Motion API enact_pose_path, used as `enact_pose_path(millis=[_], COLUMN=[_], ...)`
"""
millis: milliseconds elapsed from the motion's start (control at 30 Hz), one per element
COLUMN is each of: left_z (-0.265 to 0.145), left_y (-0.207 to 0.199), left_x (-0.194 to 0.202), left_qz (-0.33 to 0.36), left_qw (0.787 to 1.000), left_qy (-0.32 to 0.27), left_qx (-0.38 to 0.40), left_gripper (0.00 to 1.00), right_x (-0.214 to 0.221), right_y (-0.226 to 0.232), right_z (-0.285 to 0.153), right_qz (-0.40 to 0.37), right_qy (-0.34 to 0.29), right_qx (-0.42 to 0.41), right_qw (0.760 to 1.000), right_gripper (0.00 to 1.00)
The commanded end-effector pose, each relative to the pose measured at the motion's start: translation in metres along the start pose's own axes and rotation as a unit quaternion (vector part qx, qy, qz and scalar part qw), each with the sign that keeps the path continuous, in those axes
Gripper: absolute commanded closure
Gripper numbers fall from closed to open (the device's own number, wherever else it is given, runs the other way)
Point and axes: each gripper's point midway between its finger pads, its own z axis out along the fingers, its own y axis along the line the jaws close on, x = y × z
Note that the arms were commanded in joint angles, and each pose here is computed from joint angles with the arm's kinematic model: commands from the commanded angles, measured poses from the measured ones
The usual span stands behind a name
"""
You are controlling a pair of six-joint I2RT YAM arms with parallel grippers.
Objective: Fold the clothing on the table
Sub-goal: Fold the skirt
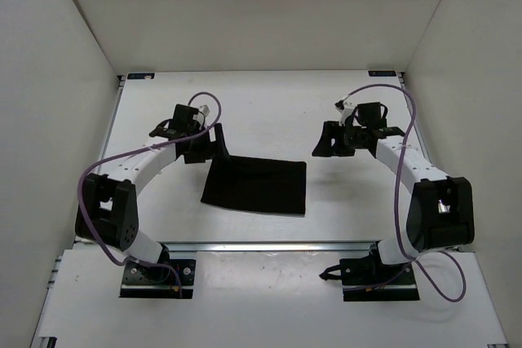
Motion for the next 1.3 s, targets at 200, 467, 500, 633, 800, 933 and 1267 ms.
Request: enact_pose_path(millis=[200, 467, 500, 633, 800, 933, 1267], left_z=[-0.032, -0.019, -0.013, 0.002, 0.024, 0.042, 0.051], left_y=[-0.01, -0.032, -0.034, -0.03, -0.012, -0.001, 0.009], left_x=[-0.037, 0.021, 0.025, 0.012, -0.014, -0.029, -0.035], left_qz=[0.062, 0.047, 0.035, 0.005, -0.022, -0.039, -0.04], left_qw=[0.996, 0.996, 0.996, 0.996, 0.997, 0.996, 0.997], left_qy=[-0.066, -0.027, -0.026, -0.037, -0.06, -0.069, -0.067], left_qx=[0.001, 0.076, 0.079, 0.081, 0.049, 0.034, 0.018], left_gripper=[0.1, 0.87, 0.99, 1.0, 1.0, 0.99, 0.99], right_x=[0.03, 0.061, 0.061, 0.059, 0.073, 0.076, 0.067], right_y=[0.02, 0.033, 0.034, 0.038, 0.032, 0.029, 0.029], right_z=[-0.003, 0.007, 0.009, 0.02, 0.038, 0.047, 0.058], right_qz=[0.007, 0.012, 0.015, 0.005, 0.009, 0.007, 0.006], right_qy=[-0.003, 0.004, 0.006, 0.019, 0.065, 0.076, 0.073], right_qx=[-0.022, -0.045, -0.049, -0.045, -0.038, -0.032, -0.036], right_qw=[1.0, 0.999, 0.999, 0.999, 0.997, 0.997, 0.997], right_gripper=[0.39, 0.39, 0.4, 0.41, 0.42, 0.42, 0.46])
